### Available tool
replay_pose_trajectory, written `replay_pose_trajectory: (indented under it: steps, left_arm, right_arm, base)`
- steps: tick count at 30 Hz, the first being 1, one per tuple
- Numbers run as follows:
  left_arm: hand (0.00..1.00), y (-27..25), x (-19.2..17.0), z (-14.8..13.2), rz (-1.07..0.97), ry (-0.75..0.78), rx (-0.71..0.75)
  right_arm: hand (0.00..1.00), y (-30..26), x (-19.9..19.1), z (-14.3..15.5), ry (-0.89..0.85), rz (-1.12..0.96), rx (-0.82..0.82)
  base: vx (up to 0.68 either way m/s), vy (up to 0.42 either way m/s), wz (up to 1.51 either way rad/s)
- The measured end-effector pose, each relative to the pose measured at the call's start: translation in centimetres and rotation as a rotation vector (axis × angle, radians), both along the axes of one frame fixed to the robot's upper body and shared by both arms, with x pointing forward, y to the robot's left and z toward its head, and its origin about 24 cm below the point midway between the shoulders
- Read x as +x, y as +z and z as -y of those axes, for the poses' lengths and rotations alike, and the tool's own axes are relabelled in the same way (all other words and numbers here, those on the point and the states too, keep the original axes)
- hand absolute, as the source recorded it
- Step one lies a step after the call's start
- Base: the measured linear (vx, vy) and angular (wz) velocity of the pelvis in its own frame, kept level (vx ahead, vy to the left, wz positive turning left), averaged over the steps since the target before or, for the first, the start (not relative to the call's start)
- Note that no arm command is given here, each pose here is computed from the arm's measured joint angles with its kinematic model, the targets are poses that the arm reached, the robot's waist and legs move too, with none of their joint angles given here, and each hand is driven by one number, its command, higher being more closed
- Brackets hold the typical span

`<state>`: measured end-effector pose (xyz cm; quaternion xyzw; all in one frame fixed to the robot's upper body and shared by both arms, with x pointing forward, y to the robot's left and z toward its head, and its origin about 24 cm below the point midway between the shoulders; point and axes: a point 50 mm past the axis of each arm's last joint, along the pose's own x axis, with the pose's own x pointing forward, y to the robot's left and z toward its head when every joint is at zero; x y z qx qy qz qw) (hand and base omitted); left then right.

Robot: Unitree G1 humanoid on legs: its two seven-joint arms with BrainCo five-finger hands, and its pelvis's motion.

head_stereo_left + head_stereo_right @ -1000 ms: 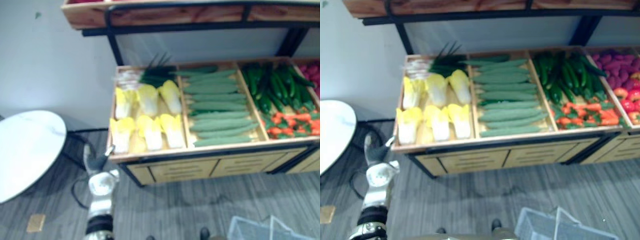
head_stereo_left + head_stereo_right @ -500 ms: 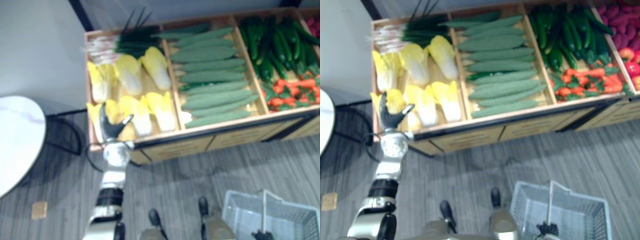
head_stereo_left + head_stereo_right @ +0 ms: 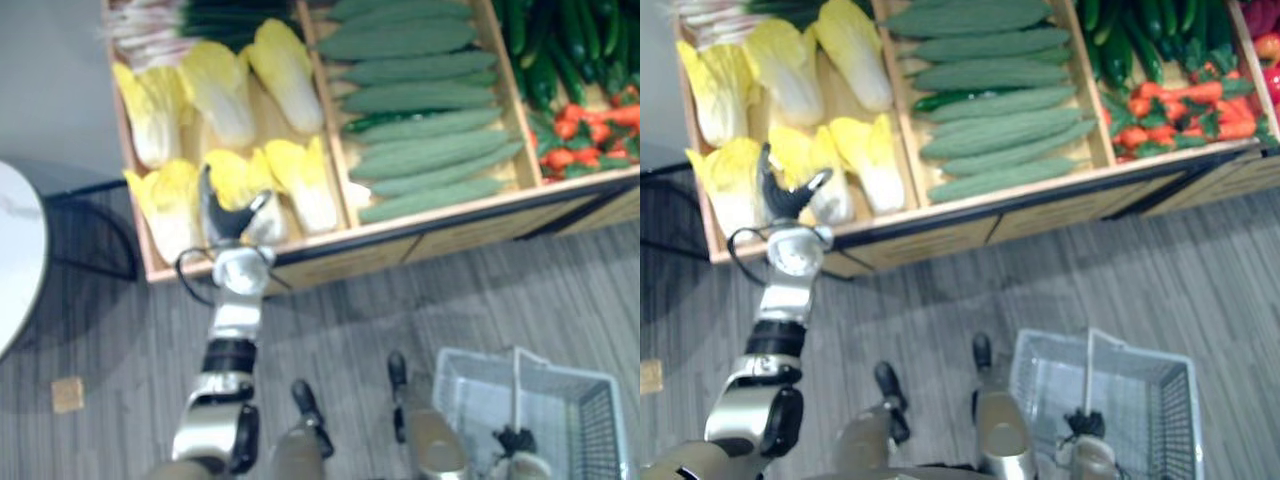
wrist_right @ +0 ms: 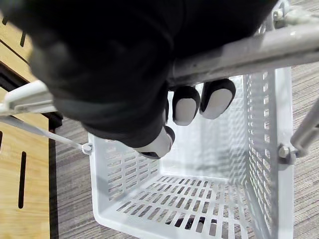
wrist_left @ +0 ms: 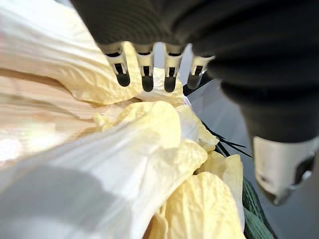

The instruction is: Pick vegetable in the basket

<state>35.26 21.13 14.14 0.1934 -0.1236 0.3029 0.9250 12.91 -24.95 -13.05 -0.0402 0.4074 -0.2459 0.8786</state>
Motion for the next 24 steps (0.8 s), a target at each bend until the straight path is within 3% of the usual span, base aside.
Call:
replay_pose_trajectory:
  steps: [11,12,24]
  left_arm:
    - [0.00,2.5,2.5,-1.4,-0.047,0.076,0.013]
    - [1.00,2.8,2.7,-1.5,-0.043,0.079,0.017]
    - [1.00,7.9,3.9,-1.3,0.052,0.077,0.062]
  right_arm:
    - [1.00,1.2,2.4,-0.6,0.019,0.094,-0.016]
    - [1.00,1.3,2.5,-0.6,0.022,0.103,-0.017]
    - [1.00,3.4,5.0,-1.4,0.077,0.239,-0.027]
  base:
    - [0.00,-0.005,-0.03]
    - [-0.01,-0.019,-0.05]
    - [0.00,-0.014,-0.08]
